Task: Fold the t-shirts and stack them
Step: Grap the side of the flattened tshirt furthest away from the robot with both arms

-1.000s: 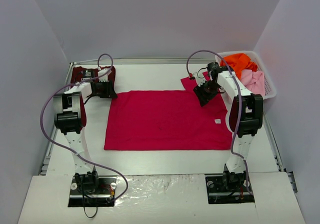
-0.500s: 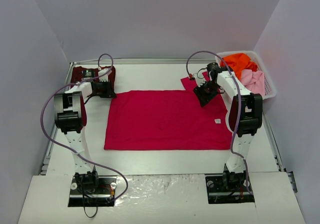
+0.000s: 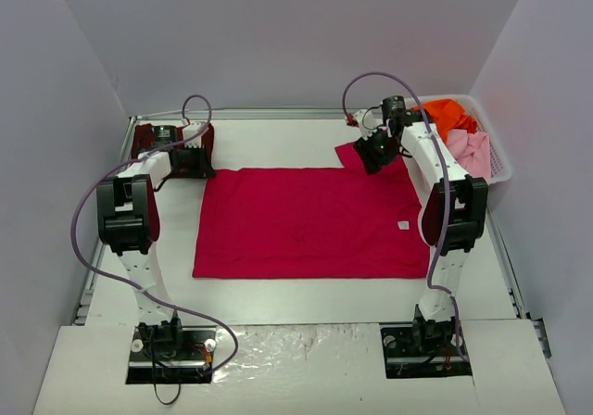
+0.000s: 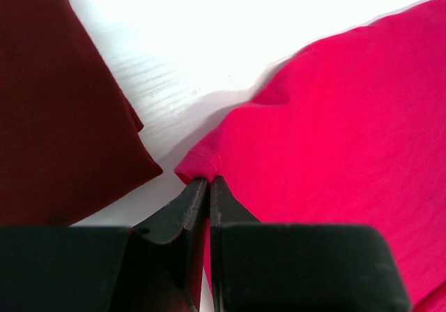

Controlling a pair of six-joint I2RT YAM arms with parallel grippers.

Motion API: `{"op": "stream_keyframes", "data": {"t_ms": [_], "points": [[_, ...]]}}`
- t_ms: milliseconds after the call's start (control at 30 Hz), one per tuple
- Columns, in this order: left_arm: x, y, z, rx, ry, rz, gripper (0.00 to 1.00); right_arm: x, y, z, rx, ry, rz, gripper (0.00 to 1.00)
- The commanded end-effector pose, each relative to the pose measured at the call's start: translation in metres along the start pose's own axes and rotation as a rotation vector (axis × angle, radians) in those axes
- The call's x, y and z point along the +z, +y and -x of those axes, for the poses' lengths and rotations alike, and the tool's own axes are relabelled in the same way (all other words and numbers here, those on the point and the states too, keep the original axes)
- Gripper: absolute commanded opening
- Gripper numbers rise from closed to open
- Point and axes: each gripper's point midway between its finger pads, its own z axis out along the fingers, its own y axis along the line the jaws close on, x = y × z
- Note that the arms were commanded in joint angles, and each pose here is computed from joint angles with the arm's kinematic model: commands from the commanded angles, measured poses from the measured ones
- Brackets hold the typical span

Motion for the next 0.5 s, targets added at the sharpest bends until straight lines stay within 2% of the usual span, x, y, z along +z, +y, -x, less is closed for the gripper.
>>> {"op": "stream_keyframes", "data": {"t_ms": [0,300,467], "points": [[-0.024,-0.021,0.038,0.086,-0.094,0.011,0.02,-0.022,-0.025,0.035,0.025,-0.101,-0.113,0.45],[-0.027,-0.025,0.039,0.113,-0.096,0.042,0.02,0.013,-0.091,0.086,0.109,-0.187,-0.267,0.47],[-0.026,-0.029,0.032,0.118,-0.083,0.034,0.02,0.03,-0.128,0.093,0.151,-0.196,-0.386,0.49]]}}
